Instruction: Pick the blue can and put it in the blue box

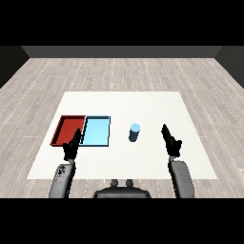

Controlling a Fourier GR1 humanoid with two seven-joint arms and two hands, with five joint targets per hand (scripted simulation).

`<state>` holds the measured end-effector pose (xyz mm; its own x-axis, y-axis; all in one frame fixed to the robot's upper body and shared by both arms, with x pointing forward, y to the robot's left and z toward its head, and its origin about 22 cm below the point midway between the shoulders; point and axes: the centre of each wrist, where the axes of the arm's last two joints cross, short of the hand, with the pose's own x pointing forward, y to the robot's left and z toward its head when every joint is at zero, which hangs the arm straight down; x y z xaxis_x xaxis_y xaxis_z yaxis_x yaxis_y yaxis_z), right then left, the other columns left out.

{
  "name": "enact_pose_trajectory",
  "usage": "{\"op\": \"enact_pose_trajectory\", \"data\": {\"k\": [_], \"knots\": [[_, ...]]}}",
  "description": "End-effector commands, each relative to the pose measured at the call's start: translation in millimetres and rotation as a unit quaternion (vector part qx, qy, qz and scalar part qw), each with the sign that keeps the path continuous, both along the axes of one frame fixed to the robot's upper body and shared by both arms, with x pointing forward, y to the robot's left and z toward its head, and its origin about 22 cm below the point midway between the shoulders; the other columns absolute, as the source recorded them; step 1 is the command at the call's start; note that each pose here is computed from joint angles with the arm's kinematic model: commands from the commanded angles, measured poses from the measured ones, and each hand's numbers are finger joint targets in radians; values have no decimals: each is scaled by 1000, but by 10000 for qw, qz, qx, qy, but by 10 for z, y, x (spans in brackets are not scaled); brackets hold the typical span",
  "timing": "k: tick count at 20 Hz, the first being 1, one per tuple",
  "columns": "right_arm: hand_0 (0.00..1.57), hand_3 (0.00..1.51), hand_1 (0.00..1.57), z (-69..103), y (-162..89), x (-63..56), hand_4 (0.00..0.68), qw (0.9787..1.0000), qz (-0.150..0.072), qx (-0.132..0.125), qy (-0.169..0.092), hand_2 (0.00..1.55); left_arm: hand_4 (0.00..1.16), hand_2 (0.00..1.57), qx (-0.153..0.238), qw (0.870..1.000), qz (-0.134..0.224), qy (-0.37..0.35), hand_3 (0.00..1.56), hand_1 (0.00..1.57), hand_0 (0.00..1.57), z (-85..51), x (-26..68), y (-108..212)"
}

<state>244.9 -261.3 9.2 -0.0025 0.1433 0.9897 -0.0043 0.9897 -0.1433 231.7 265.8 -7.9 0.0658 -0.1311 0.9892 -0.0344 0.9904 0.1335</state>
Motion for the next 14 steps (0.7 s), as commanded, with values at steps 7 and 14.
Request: {"op": "enact_pose_trajectory", "data": {"k": [7,14], "knots": [[0,0,0,283,355,426,0,9851,546,995,-1296,0,0,0,-840,9742,-393,-2056,0,0,0,429,243,-350],[0,0,0,-14,38,352,0,9780,648,1256,-1535,0,0,0,-1156,9586,-408,-2569,0,0,0,178,160,-66]]}}
